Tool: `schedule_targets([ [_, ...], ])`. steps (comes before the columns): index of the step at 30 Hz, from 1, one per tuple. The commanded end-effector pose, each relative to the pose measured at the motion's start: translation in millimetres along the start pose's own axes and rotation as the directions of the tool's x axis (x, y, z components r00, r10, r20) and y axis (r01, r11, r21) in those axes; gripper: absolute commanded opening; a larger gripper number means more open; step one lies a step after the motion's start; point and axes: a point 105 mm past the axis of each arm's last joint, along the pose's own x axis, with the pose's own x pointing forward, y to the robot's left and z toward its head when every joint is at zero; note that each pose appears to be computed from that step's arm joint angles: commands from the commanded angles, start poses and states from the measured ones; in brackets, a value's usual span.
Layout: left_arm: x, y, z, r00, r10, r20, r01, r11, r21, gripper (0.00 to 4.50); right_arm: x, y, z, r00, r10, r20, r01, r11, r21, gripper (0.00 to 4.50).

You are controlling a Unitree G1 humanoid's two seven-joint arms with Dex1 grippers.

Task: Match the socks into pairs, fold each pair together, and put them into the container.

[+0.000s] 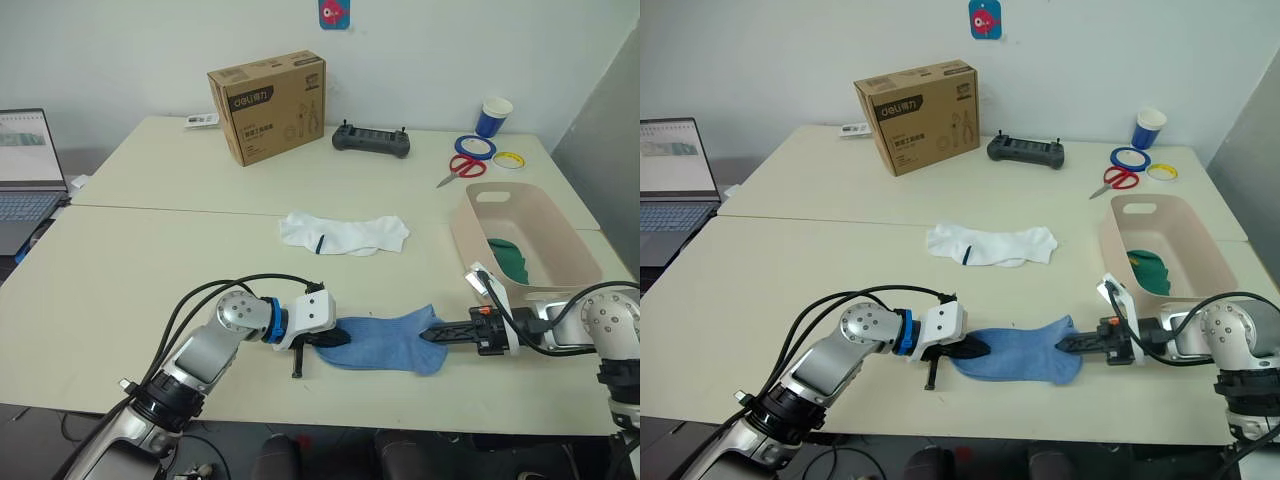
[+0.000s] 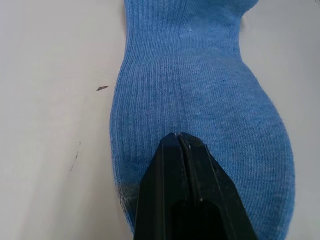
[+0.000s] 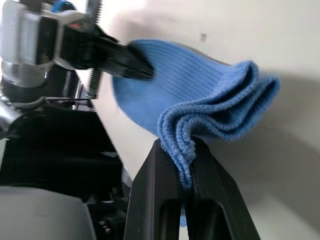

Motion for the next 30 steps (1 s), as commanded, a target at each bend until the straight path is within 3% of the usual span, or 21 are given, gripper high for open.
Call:
schedule_targets([
  [1,6,-5,-14,0.998,-0.022,-0.055,0.02,1.0,-0.023,0.0,3,19,11,0.997,0.072,0.031,-0.07,0.996,-0.048,0.01],
  [18,2,-5,-13,0.998,-0.006,-0.059,0.005,1.0,-0.013,0.0,61,24,6,0.989,0.144,0.034,-0.145,0.989,0.023,0.01],
  [30,-2,-7,-17,0.998,-0.006,-0.07,0.005,1.0,-0.01,0.0,79,22,9,0.984,0.16,0.075,-0.164,0.985,0.053,0.01],
])
